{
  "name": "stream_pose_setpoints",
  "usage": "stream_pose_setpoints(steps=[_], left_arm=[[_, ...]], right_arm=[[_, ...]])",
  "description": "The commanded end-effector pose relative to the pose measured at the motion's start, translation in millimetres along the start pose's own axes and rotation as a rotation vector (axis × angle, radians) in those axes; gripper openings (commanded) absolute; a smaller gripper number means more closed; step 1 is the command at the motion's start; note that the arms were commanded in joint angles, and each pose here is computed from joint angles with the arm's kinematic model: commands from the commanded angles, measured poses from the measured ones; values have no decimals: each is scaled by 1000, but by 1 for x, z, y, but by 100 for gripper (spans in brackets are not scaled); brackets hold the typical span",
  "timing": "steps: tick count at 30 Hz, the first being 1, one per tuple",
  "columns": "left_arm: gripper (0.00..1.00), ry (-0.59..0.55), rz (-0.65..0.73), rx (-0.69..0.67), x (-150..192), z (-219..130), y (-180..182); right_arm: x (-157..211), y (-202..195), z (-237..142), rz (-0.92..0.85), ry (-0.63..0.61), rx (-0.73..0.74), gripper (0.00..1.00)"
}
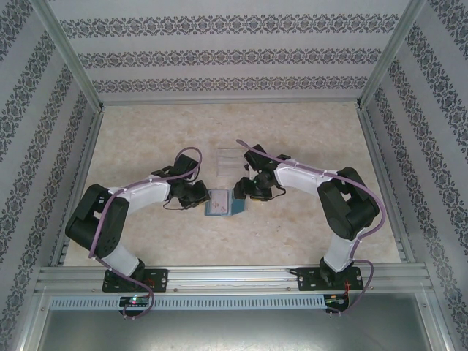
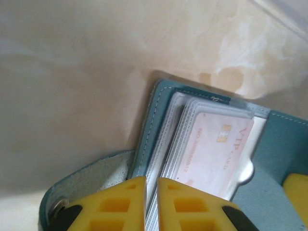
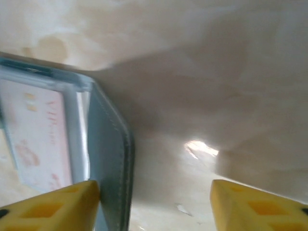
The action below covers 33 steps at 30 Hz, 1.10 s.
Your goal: Take the credit cards out of the card holder
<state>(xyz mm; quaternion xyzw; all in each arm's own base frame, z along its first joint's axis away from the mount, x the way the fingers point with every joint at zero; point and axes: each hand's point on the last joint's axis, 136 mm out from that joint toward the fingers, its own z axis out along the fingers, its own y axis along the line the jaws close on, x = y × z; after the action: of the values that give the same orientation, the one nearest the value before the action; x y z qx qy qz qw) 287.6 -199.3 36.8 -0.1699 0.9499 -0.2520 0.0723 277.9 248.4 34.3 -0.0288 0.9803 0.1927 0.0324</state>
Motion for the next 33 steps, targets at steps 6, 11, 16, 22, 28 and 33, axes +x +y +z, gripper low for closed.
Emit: stream_pose_setpoints(steps=[6, 11, 16, 22, 28, 33], left_arm=[[14, -35, -12, -11, -4, -15, -8], [14, -34, -3, -5, -9, -15, -16], [14, -23, 1, -16, -14, -9, -19], [13, 13, -2, -28, -14, 5, -17], [11, 48, -17, -57, -3, 17, -1], [10, 64, -20, -99, 2, 22, 14]], right_arm=[[2, -61, -15, -129, -17, 352, 86], [0, -71, -8, -182, -21, 410, 89], [-1, -69, 8, -242, -12, 419, 89], [0, -54, 15, -294, -19, 386, 89], [6, -55, 16, -284, -23, 376, 89], [6, -69, 9, -284, -44, 449, 98]])
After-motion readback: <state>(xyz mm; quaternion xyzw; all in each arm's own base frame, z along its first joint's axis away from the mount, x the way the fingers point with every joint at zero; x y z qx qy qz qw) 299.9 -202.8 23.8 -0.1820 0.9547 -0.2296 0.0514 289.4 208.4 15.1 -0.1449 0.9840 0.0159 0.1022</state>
